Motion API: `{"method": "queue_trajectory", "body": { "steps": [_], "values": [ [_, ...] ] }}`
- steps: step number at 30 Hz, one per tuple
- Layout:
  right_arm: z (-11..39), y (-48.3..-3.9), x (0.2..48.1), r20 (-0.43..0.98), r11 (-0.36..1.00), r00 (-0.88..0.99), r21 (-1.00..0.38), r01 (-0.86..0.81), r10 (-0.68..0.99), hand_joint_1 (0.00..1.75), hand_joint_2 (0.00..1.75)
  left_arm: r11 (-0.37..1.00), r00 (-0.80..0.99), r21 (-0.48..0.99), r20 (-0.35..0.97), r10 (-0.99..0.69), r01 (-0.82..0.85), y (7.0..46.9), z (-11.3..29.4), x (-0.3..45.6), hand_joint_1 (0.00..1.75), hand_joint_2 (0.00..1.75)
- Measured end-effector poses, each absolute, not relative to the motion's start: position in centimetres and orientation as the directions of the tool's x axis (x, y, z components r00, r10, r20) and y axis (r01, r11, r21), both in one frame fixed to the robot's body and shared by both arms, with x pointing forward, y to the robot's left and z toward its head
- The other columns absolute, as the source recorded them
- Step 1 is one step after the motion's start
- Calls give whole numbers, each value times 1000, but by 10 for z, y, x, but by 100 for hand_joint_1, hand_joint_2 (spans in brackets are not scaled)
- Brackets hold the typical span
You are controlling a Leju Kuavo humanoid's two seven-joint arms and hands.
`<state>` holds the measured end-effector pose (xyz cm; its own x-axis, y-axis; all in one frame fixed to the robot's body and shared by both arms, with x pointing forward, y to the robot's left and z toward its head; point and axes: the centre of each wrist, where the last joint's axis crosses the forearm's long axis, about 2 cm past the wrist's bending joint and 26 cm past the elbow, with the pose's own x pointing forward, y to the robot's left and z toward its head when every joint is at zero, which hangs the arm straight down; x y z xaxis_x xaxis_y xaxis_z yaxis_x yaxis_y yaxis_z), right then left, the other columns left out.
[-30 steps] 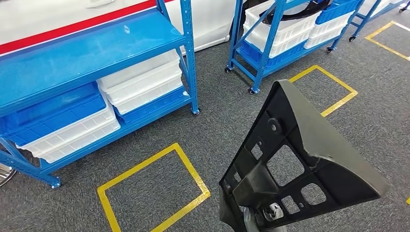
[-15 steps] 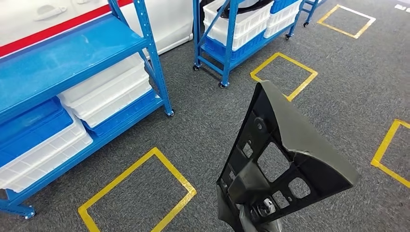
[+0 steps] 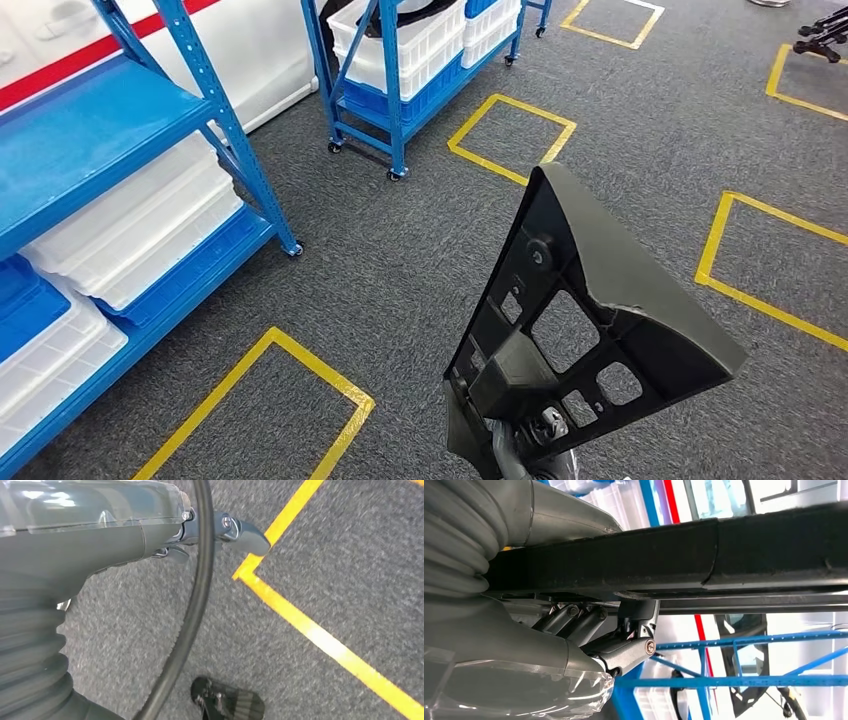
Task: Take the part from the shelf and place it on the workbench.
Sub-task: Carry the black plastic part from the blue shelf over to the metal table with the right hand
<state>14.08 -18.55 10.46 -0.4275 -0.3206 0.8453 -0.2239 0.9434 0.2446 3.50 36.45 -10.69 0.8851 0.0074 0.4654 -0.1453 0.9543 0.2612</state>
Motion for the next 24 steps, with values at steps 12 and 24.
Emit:
{"method": "queue_trajectory", "body": {
  "steps": [12,24],
  "values": [
    [102,-183,147,847,934,-410,248,-255,-337,175,175,952,880,252,473,34,-172,364,-107,39,0,175],
    [101,-179,150,847,927,-401,251,-277,-349,175,175,950,880,254,472,42,-182,365,-107,37,0,175]
  ]
}}
